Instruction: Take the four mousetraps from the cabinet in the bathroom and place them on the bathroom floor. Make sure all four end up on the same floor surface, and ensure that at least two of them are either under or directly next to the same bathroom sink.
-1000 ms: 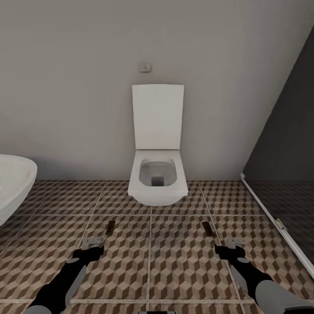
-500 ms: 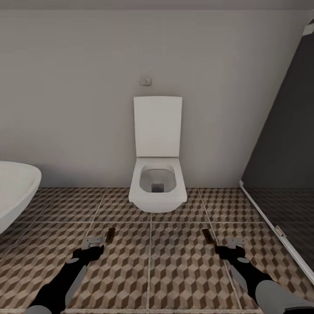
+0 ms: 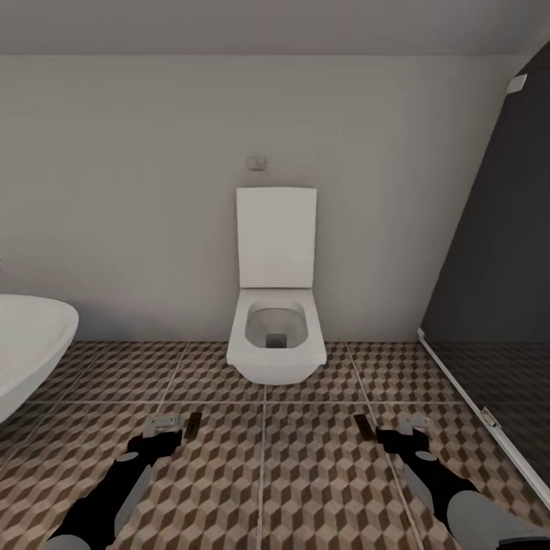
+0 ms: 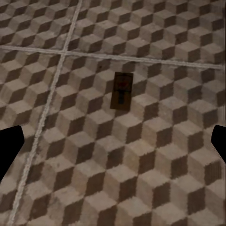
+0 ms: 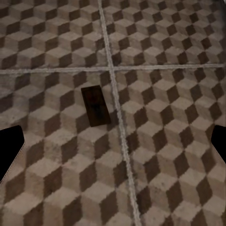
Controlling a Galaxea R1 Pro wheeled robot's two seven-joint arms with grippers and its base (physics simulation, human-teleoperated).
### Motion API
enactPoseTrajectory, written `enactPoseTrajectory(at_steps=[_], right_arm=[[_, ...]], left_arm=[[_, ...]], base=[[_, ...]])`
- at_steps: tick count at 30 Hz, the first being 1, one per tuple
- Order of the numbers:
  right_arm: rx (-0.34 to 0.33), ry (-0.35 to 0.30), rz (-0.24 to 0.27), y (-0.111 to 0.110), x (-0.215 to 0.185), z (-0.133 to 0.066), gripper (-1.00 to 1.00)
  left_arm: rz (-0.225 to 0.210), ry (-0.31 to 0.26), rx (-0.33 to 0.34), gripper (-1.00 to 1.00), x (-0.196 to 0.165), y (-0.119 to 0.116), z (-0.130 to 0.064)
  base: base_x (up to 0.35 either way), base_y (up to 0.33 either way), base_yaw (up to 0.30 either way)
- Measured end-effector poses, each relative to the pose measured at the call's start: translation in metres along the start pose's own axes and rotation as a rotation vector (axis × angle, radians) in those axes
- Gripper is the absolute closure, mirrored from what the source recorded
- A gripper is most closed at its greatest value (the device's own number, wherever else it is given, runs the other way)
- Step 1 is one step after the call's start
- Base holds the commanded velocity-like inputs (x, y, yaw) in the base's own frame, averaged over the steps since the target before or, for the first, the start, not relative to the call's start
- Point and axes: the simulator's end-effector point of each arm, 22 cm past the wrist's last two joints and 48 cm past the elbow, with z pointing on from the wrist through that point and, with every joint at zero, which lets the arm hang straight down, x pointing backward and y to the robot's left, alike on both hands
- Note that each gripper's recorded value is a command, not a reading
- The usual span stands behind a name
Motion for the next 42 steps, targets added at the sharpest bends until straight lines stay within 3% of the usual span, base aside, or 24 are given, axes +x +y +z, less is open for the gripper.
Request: enactPoseTrajectory(at_steps=[31,42], right_arm=[[0.013,-0.128,0.030,-0.010,-0.071,-0.034,-1.00],[0.013,-0.128,0.032,-0.012,-0.094,-0.044,-1.00]], left_arm=[[-0.019,-0.121,0.007,-1.00,-0.063,0.001,-0.037],[-0.018,-0.117,0.008,-1.00,-0.084,0.002,-0.048]], base=[[0.000,0.000,0.000],[0.000,0.000,0.000]])
